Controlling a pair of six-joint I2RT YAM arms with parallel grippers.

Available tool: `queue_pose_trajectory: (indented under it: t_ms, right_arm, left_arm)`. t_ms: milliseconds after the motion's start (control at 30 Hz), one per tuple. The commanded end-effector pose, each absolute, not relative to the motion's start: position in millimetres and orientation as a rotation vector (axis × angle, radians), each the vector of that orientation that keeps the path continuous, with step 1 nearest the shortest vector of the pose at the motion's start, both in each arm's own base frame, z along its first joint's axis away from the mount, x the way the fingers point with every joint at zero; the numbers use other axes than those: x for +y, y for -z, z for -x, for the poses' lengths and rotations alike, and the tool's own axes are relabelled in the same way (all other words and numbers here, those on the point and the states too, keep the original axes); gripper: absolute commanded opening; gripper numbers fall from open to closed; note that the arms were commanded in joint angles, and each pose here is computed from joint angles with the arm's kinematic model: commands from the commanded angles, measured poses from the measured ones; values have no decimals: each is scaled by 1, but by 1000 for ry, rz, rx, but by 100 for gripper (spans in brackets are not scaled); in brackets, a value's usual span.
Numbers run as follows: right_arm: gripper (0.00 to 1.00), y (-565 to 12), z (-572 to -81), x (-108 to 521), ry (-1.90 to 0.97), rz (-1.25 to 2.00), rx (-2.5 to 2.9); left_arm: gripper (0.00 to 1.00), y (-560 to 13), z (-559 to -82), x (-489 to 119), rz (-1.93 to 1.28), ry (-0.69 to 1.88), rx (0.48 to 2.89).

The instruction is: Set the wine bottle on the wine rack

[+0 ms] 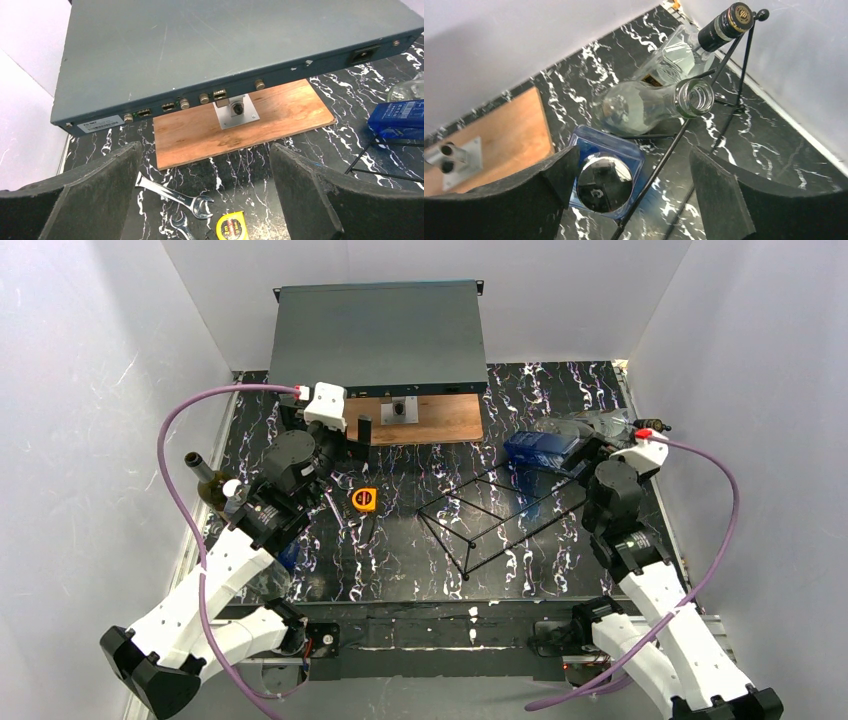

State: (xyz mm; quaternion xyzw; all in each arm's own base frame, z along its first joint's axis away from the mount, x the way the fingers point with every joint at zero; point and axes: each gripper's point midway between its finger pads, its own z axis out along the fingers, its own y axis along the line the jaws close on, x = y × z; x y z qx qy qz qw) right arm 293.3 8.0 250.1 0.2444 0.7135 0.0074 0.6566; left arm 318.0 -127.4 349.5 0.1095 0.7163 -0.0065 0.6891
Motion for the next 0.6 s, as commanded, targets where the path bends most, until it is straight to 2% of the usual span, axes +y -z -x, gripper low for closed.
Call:
queue_pose_trajectory:
  t_ms: [0, 67, 267, 567]
  right_arm:
    - [93, -239, -284, 10, 117, -364, 1827]
    - [97, -257, -287, 13, 108, -346, 1805]
    - [98, -294, -300, 26, 65, -275, 1795]
    - [97, -332, -321, 88, -191, -87, 1764]
  left_arm:
    - [99, -379, -311, -127, -219, 30, 1547]
    - [99, -380, -312, -130, -225, 35, 1558]
    - [99, -392, -309, -129, -214, 47, 1615]
    - [99, -423, -253, -99, -98, 190, 1637]
